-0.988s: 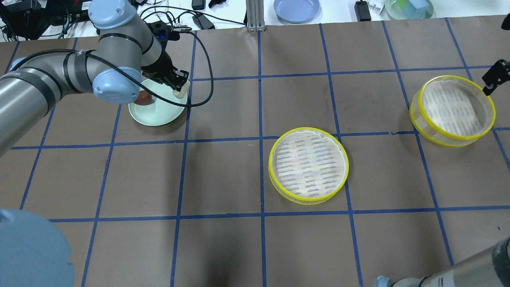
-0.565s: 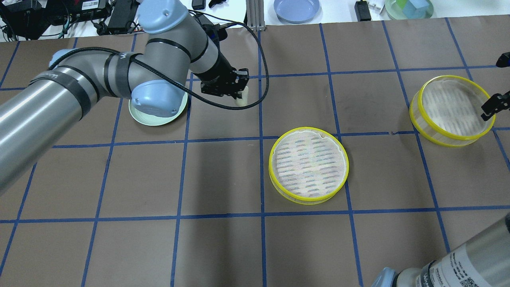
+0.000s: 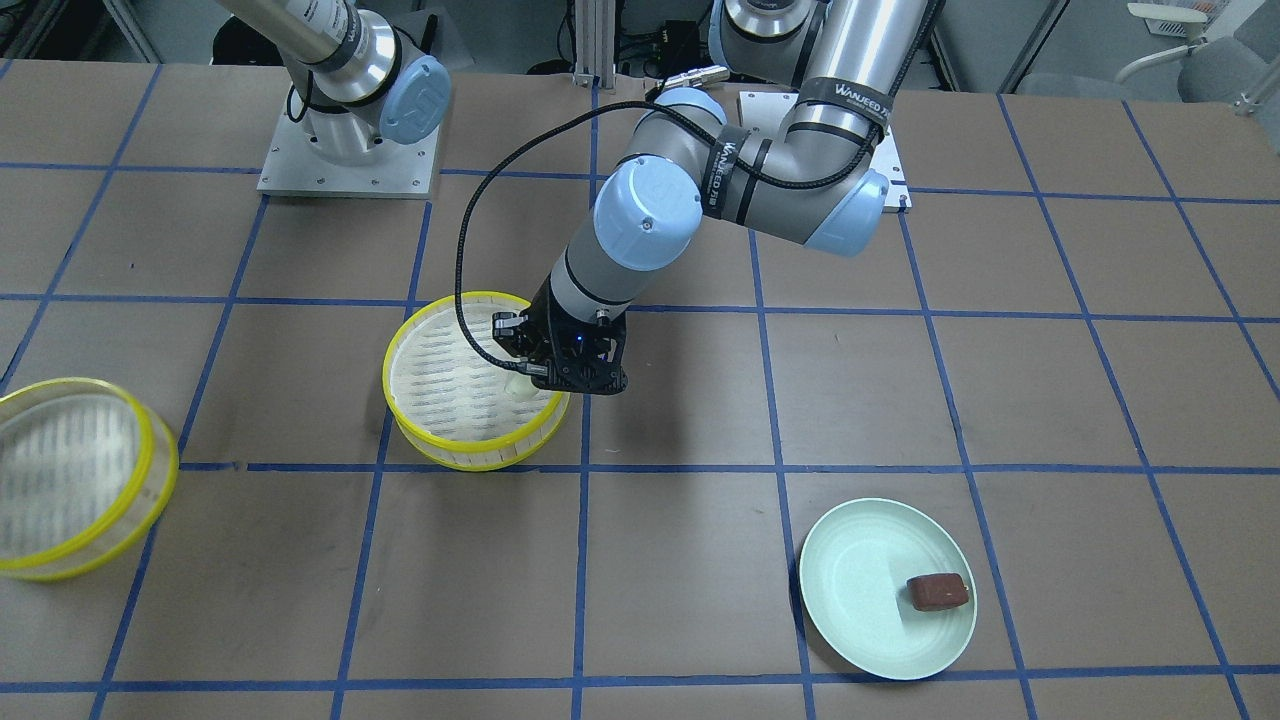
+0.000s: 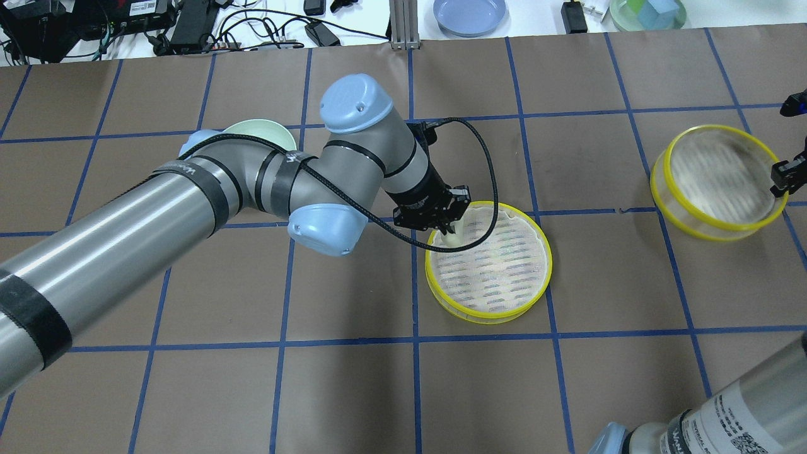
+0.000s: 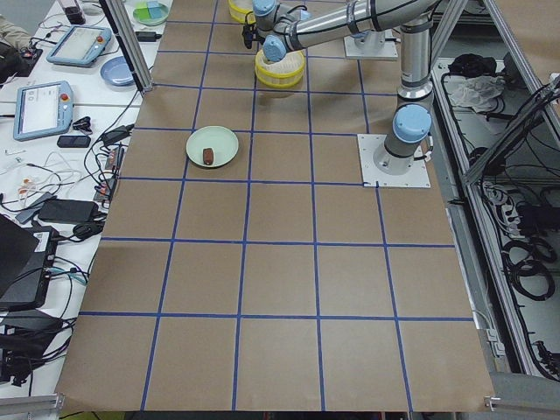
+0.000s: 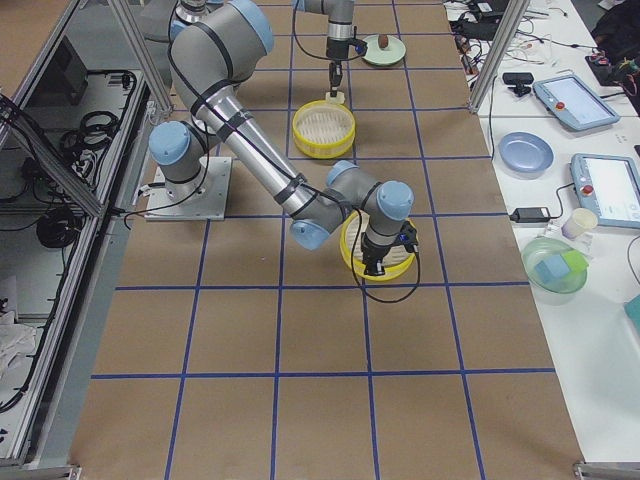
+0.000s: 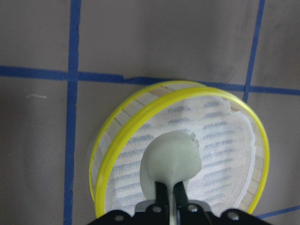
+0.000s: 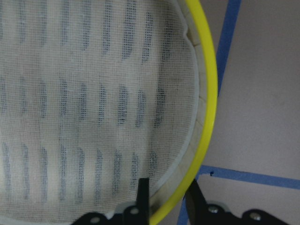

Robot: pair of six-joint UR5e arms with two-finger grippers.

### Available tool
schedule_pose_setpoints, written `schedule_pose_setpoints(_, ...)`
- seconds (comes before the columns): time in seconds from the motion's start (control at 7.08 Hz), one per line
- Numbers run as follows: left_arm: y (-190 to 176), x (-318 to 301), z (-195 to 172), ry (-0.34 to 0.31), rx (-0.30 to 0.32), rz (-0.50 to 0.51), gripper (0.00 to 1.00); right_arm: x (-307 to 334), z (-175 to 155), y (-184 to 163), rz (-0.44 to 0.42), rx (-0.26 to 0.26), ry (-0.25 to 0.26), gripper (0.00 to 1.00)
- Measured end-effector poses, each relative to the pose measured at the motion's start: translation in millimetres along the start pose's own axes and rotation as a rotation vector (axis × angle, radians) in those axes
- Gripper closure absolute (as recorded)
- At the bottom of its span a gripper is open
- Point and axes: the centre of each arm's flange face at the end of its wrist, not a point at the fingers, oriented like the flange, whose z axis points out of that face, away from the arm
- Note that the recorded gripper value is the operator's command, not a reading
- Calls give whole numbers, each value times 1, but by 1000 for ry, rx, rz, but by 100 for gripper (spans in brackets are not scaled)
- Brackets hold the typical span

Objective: Stack buns with steamer

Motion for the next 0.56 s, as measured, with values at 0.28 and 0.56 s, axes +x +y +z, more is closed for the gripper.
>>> schedule_pose_setpoints(0.28, 9, -3, 14, -16, -26, 0, 0, 0, -8, 0, -3, 12, 4, 100)
schedule_pose_setpoints(0.56, 9, 0, 11, -12, -20, 3, 0, -11, -29, 5, -1, 17, -36, 100)
